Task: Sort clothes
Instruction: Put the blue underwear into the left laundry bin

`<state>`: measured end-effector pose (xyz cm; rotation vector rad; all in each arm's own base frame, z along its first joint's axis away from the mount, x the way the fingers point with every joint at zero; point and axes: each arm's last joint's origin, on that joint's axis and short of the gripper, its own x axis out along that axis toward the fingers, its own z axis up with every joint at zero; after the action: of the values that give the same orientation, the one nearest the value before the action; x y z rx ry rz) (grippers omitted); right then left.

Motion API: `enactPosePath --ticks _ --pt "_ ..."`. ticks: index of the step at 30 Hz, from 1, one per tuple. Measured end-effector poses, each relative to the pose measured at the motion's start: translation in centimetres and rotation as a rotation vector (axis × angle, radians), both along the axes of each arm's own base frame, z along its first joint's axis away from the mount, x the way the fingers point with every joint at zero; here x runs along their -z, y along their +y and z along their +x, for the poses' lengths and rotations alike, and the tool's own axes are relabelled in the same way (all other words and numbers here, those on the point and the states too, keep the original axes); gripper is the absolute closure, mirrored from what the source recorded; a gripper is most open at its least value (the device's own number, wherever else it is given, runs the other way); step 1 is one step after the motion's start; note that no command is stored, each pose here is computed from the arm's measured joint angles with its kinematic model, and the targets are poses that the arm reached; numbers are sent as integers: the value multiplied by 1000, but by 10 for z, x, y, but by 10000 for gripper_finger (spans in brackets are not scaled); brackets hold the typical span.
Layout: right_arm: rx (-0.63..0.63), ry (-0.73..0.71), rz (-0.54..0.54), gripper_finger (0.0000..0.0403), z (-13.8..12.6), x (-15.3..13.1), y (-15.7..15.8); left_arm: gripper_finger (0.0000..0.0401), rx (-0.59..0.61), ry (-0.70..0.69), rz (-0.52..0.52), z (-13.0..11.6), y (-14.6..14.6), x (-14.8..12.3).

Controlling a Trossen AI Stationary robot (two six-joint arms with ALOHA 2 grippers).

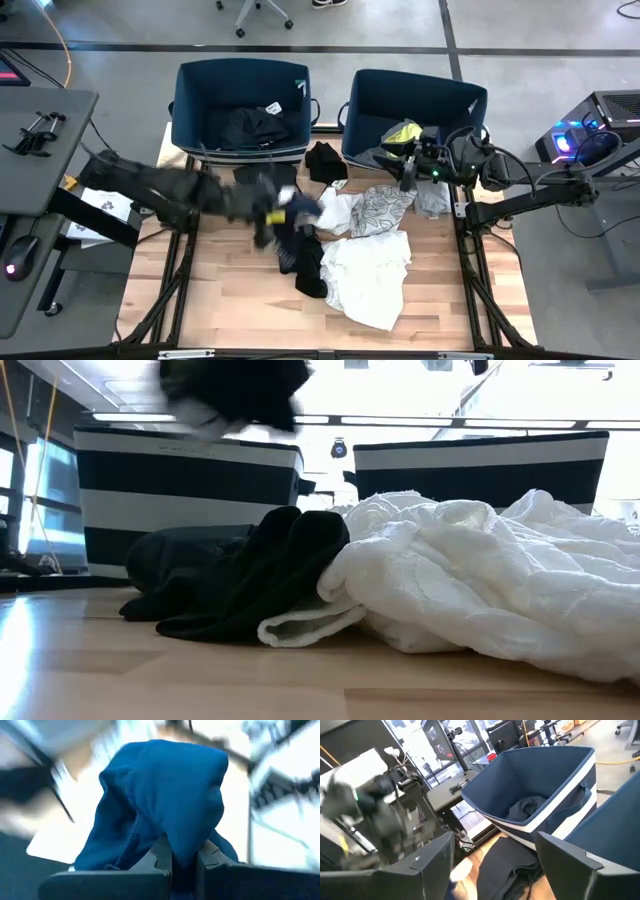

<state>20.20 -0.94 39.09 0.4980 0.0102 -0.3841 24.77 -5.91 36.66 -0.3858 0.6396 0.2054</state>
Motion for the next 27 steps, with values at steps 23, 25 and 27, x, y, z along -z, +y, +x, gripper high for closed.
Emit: enactPosePath --ticks 23,25,27 --pt "-52 -42 153 137 2 2 8 400 -497 518 353 -18 275 0" --pt "-59 -36 153 137 4 3 10 400 -469 615 281 -16 285 28" --pt "-66 -29 153 137 6 4 12 400 -451 705 226 -14 294 58"
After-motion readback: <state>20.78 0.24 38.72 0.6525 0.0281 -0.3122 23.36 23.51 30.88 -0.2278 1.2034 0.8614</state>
